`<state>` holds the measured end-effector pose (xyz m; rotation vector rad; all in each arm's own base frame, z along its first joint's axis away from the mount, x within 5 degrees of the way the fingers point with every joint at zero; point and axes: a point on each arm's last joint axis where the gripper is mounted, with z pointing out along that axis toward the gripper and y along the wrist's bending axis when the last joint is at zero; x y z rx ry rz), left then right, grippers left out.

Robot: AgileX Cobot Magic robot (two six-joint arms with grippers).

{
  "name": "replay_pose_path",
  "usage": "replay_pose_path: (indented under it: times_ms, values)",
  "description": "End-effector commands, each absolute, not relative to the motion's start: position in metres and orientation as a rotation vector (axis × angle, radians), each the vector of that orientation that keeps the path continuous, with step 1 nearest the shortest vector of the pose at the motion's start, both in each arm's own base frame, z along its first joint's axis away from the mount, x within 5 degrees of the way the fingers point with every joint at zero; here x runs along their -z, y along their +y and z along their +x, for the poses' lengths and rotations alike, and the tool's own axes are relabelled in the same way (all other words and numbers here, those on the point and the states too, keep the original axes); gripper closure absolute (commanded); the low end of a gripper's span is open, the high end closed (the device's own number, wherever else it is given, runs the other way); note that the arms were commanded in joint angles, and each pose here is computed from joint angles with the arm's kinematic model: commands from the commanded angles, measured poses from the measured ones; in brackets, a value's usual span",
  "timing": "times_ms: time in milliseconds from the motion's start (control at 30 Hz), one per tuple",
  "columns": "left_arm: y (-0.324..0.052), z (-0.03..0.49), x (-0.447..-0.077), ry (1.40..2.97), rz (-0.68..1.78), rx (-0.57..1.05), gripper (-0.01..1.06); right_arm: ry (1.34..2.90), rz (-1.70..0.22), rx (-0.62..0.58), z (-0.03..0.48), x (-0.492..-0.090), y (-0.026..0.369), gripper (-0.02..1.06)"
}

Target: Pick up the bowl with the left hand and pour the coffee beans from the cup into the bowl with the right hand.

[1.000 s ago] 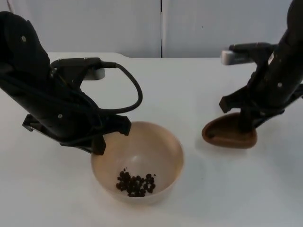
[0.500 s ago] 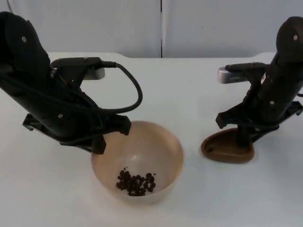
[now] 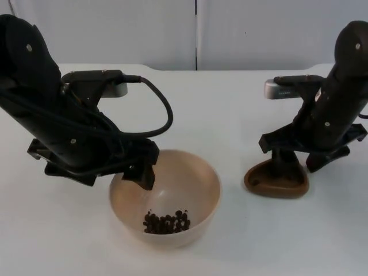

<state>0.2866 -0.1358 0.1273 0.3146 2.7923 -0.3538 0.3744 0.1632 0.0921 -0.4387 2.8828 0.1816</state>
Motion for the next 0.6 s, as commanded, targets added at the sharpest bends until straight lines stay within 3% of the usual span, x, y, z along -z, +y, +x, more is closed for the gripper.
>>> replay_pose_path:
  times_ms: [0, 100, 300, 567]
  values:
    - [-0.138, 0.287, -0.128, 2.789, 0.302, 0.362, 0.19, 2.878, -0.454, -0.174, 0.374, -0.093, 0.161, 0.27]
    - [-0.138, 0.287, -0.135, 2.768, 0.305, 0.367, 0.19, 2.841, -0.453, -0.184, 0.375, -0.11, 0.162, 0.22]
    - [-0.137, 0.286, -0.157, 2.698, 0.304, 0.388, 0.19, 2.762, -0.453, -0.207, 0.373, -0.148, 0.161, 0.22]
    - [-0.132, 0.273, -0.22, 2.494, 0.3, 0.446, 0.19, 2.581, -0.477, -0.247, 0.353, -0.24, 0.153, 0.22]
